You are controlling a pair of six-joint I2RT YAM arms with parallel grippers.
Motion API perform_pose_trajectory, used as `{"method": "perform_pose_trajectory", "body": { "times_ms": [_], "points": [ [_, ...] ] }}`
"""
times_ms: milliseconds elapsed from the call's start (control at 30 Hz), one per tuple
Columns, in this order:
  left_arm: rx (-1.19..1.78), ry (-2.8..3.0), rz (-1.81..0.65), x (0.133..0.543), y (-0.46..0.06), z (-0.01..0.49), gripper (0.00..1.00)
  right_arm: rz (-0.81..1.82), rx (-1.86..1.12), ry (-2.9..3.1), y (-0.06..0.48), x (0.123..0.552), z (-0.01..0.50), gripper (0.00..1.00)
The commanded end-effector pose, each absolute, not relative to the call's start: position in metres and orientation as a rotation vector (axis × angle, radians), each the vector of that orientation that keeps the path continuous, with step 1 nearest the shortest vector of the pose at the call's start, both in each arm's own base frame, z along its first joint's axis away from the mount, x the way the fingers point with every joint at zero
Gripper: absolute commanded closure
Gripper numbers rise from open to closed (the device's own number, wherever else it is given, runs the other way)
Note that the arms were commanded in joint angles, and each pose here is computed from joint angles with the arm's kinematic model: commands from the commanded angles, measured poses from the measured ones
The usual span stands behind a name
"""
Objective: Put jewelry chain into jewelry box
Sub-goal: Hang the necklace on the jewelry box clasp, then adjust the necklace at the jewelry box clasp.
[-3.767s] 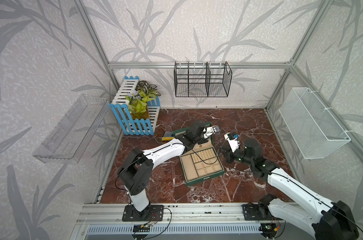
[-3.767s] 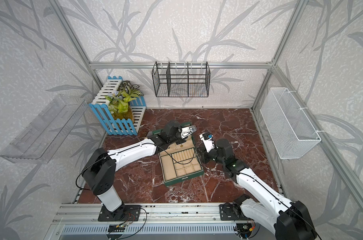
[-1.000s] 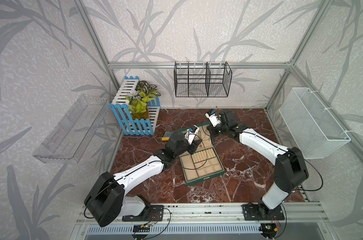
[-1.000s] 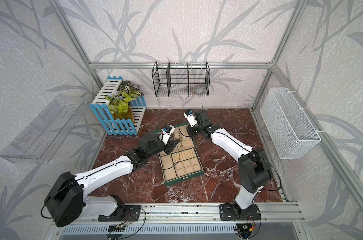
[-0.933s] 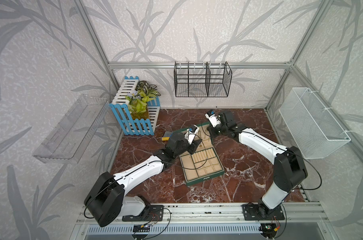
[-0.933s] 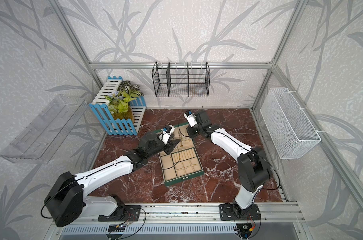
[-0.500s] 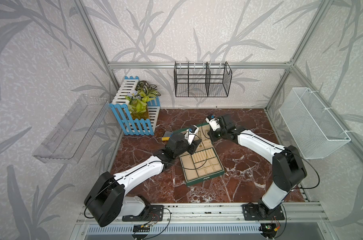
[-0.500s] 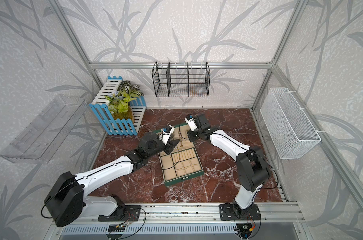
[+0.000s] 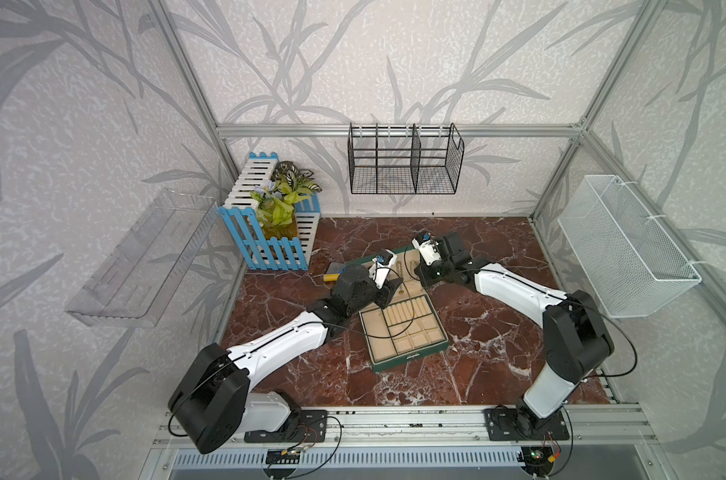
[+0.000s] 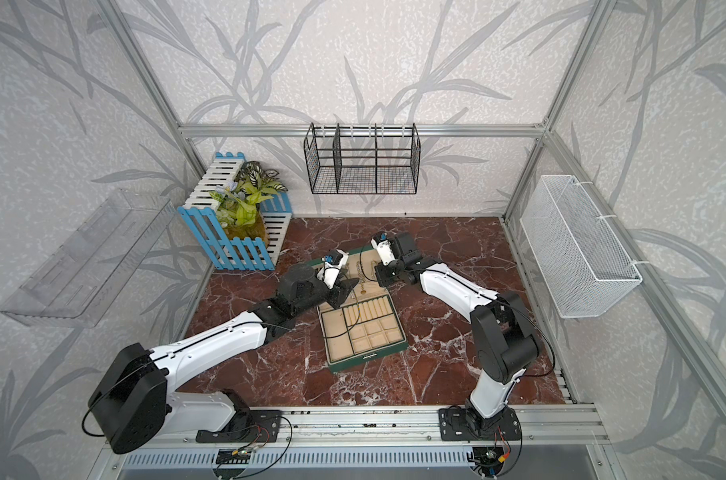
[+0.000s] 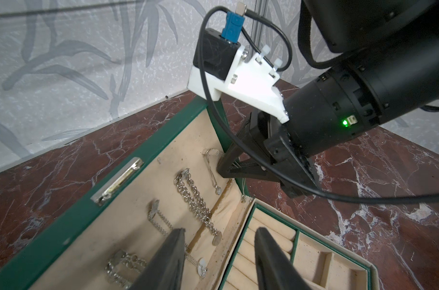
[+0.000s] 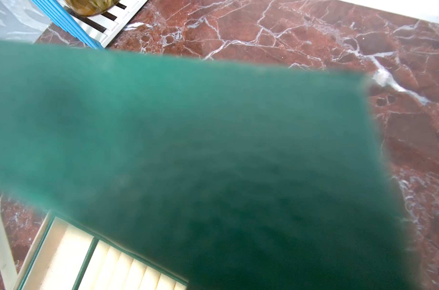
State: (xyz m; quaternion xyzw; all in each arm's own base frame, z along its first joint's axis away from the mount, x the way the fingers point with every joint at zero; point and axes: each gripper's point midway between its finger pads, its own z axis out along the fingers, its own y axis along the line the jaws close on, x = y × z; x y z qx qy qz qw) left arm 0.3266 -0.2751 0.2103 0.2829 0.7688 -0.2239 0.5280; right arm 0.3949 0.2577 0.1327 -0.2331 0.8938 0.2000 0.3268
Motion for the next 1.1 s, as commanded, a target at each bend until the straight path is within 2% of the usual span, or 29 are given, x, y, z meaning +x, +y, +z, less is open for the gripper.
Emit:
{"method": "perform_pose_trajectory", "body": {
  "times_ms": [0,133,333,467,600,700,733,800,1067],
  "points": [
    [0.662,1.818,-0.532,0.326,-0.272,0.215,0.52,0.558,-0.586,2.303,0.258,0.392,0.148,0.92],
    [0.664,1.816,-0.535,0.325,-0.272,0.215,0.52,0.566,-0.575,2.291,0.256,0.390,0.152,0.81],
    [0.672,1.801,-0.533,0.325,-0.273,0.222,0.51,0.577,-0.551,2.271,0.248,0.382,0.163,0.76],
    [0.709,1.764,-0.495,0.327,-0.273,0.242,0.47,0.574,-0.526,2.239,0.234,0.370,0.181,0.63],
    [0.792,1.734,-0.422,0.333,-0.276,0.264,0.35,0.586,-0.493,2.167,0.219,0.355,0.196,0.46],
    [0.860,1.742,-0.347,0.342,-0.279,0.271,0.15,0.615,-0.556,2.091,0.217,0.338,0.197,0.32],
    [0.898,1.747,-0.318,0.345,-0.281,0.270,0.09,0.626,-0.573,2.067,0.217,0.333,0.199,0.25],
    [0.970,1.787,-0.275,0.352,-0.286,0.263,0.01,0.642,-0.591,2.044,0.217,0.325,0.196,0.18],
    [1.189,1.932,-0.172,0.384,-0.312,0.230,0.00,0.679,-0.577,1.991,0.210,0.304,0.198,0.10]
  ]
}}
